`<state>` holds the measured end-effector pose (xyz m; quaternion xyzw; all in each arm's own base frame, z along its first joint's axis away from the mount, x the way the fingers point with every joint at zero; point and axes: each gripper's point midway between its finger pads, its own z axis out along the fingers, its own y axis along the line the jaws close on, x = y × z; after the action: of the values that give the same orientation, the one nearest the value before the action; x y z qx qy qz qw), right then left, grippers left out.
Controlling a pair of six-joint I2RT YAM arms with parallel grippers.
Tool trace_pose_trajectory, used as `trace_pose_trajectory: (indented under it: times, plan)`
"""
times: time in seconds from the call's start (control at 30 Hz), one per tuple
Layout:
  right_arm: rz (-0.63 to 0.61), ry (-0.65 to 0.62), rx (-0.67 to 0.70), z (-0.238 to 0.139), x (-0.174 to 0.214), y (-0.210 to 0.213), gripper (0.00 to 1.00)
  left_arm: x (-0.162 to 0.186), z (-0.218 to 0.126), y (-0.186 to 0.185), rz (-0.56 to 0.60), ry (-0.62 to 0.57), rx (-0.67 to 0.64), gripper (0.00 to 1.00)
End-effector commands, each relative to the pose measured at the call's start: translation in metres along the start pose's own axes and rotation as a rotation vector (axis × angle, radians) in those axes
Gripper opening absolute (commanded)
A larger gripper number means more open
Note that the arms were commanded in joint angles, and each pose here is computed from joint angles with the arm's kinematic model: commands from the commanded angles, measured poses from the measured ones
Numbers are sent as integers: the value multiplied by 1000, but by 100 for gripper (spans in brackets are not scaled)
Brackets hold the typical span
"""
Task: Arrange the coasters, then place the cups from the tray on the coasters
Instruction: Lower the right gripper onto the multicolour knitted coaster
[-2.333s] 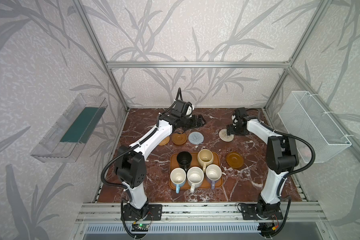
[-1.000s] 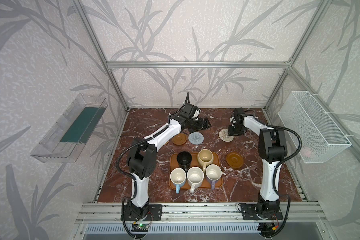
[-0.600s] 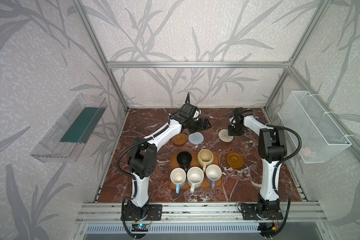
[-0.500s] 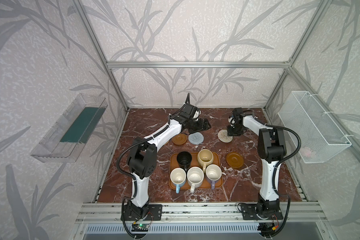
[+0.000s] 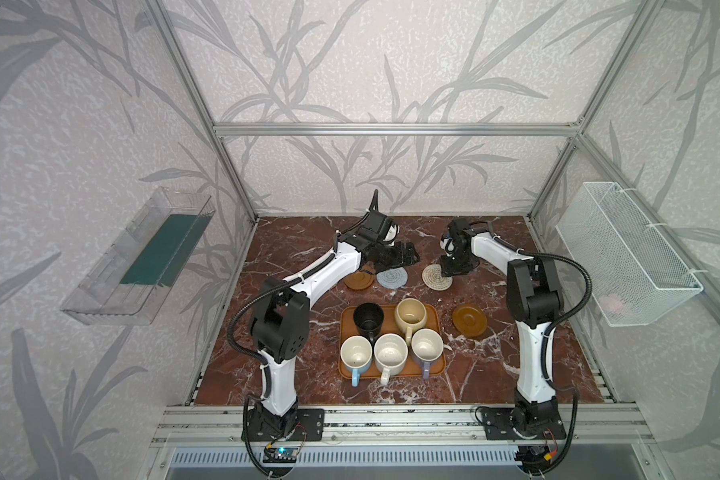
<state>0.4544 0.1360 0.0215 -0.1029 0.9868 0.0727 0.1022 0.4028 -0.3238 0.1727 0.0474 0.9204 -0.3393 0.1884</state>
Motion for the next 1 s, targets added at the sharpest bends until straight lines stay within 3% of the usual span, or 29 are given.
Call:
trace_pose_trajectory:
  times: [0.0,0.67,0.97]
  plan:
    - [-21,91,9,12,20,9,38,-5,-29,-16,51,-43,15,92]
    - [-25,95,62,22,6,14,36,5,-36,-10,11,-79,18,92]
    - [-31,41,34,0,-7,28,37,2,-42,-16,21,-85,23,92]
